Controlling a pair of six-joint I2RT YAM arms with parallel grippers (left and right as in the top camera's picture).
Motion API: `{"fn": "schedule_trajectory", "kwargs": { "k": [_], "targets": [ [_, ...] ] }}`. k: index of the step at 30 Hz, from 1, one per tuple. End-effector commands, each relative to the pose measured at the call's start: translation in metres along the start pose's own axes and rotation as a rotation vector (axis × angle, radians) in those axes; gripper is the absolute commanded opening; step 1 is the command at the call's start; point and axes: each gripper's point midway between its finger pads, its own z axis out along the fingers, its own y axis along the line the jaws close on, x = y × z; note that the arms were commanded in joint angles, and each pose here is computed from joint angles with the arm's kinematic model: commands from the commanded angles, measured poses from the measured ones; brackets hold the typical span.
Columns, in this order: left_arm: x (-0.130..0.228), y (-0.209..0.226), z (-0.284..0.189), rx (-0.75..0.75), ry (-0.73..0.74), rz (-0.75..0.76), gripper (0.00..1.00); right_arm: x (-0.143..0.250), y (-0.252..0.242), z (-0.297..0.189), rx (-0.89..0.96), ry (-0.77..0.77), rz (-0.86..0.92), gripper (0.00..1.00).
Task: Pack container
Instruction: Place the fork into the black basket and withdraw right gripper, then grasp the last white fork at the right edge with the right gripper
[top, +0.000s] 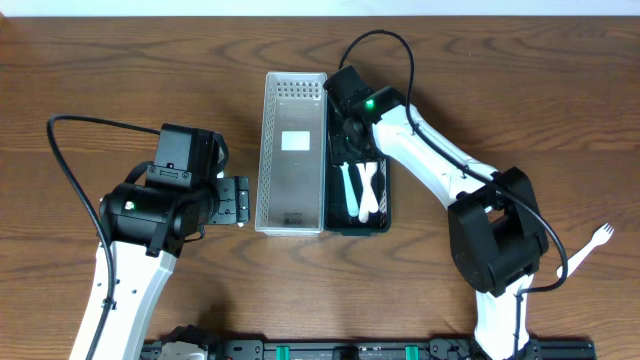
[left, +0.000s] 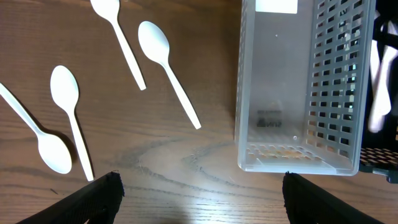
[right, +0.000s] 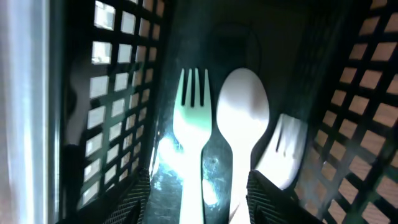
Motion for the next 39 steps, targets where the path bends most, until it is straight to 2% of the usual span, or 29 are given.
{"fn": "schedule_trajectory", "kwargs": {
  "k": [1, 5, 9, 12, 16, 21, 24, 33, 39],
  "targets": [
    [-0.002, 0.003, -0.001, -0.015, -0.007, 0.001, 0.85, -0.031, -0.005, -0.041, 0.001, -0.096, 0.008, 0.53],
    [-0.002, 0.003, -0.001, -0.016, -0.007, 0.002, 0.85, -0.058, -0.043, -0.105, 0.005, -0.167, 0.143, 0.52],
    [-0.002, 0.003, -0.001, -0.016, -0.007, 0.002, 0.85, -0.066, -0.121, -0.162, 0.026, -0.235, 0.408, 0.53],
    [-0.002, 0.003, -0.001, -0.016, -0.007, 0.002, 0.85, -0.052, -0.189, -0.188, 0.069, -0.242, 0.603, 0.55],
    [-0.002, 0.003, -0.001, -0.016, -0.006, 0.001, 0.85, -0.007, -0.282, -0.204, 0.149, -0.167, 0.829, 0.57],
    [-0.002, 0.003, -0.001, -0.016, -0.006, 0.001, 0.85, 0.039, -0.36, -0.207, 0.207, -0.116, 0.973, 0.58],
    [-0.002, 0.003, -0.001, -0.016, -0.007, 0.001, 0.85, 0.069, -0.396, -0.202, 0.227, -0.082, 1.064, 0.62],
    [-0.002, 0.003, -0.001, -0.016, -0.007, 0.001, 0.86, 0.143, -0.438, -0.133, 0.218, 0.048, 1.216, 0.64],
    [-0.001, 0.003, -0.001, -0.017, -0.002, 0.001, 0.85, 0.178, -0.454, -0.09, 0.223, 0.054, 1.272, 0.75]
  ]
}}
